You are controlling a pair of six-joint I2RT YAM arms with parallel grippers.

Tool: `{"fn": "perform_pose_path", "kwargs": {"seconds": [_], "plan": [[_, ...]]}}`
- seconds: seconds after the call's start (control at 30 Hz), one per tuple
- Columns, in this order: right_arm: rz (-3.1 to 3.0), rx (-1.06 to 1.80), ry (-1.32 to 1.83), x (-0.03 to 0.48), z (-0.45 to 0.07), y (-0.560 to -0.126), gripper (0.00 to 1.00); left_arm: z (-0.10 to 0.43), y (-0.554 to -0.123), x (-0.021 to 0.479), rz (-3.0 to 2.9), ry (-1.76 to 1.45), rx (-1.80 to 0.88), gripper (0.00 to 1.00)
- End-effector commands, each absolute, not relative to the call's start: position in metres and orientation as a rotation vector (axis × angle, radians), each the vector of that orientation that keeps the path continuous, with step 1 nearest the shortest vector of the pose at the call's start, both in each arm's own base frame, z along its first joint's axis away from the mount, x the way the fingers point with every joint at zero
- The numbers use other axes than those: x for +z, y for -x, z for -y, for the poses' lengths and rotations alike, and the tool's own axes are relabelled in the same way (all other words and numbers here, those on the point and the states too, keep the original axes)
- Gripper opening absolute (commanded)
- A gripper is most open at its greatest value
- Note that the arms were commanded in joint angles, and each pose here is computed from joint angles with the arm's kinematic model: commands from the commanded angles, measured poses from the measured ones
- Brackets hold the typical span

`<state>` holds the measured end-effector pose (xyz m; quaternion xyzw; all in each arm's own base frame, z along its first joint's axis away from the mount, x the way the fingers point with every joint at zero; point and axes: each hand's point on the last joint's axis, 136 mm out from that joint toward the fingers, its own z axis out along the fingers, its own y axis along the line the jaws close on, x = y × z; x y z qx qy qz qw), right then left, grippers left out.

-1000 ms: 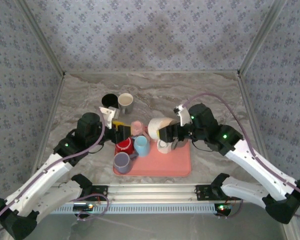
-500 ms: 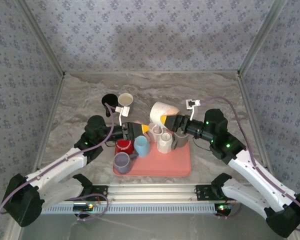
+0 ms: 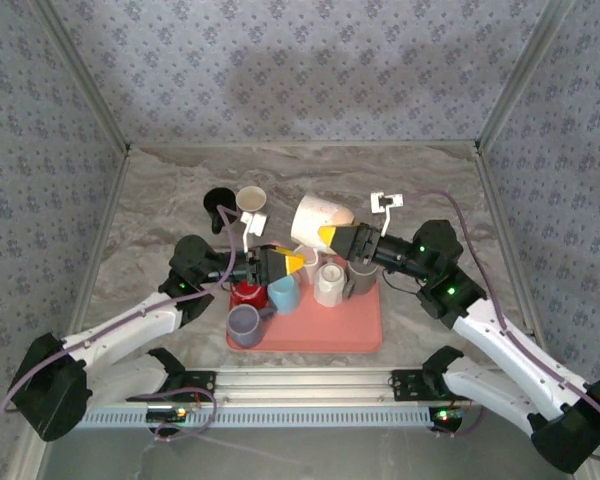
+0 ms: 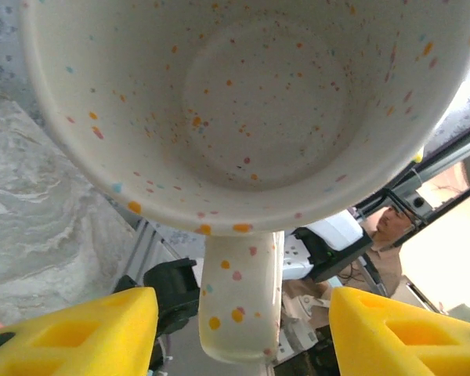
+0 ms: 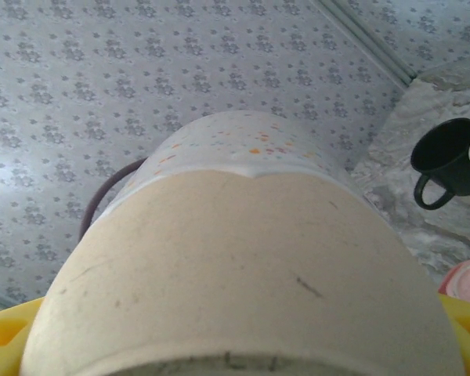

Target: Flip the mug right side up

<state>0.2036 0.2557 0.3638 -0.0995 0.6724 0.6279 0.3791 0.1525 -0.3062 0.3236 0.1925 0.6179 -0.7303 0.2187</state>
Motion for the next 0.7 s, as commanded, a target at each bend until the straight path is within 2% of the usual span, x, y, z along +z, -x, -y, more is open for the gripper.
{"fn": "perform_pose_path", "kwargs": {"seconds": [0.0, 0.4, 0.5, 0.67], "plan": [[-1.515, 1.665, 0.320, 0.408, -0.250, -0.191, 0.35, 0.305, -0.139, 0.351, -1.551, -0.618, -2.078, 0.56], [-1.526, 1.647, 0.364, 0.393, -0.261, -0.182, 0.35, 0.313, -0.148, 0.357, -1.494, -0.567, -2.099, 0.36], [-1.533, 1.648, 0.365, 0.389, -0.262, -0.181, 0.35, 0.313, -0.148, 0.358, -1.480, -0.564, -2.090, 0.27], [-1.557, 1.634, 0.373, 0.380, -0.264, -0.179, 0.38, 0.313, -0.148, 0.359, -1.481, -0.579, -2.074, 0.00]]}}
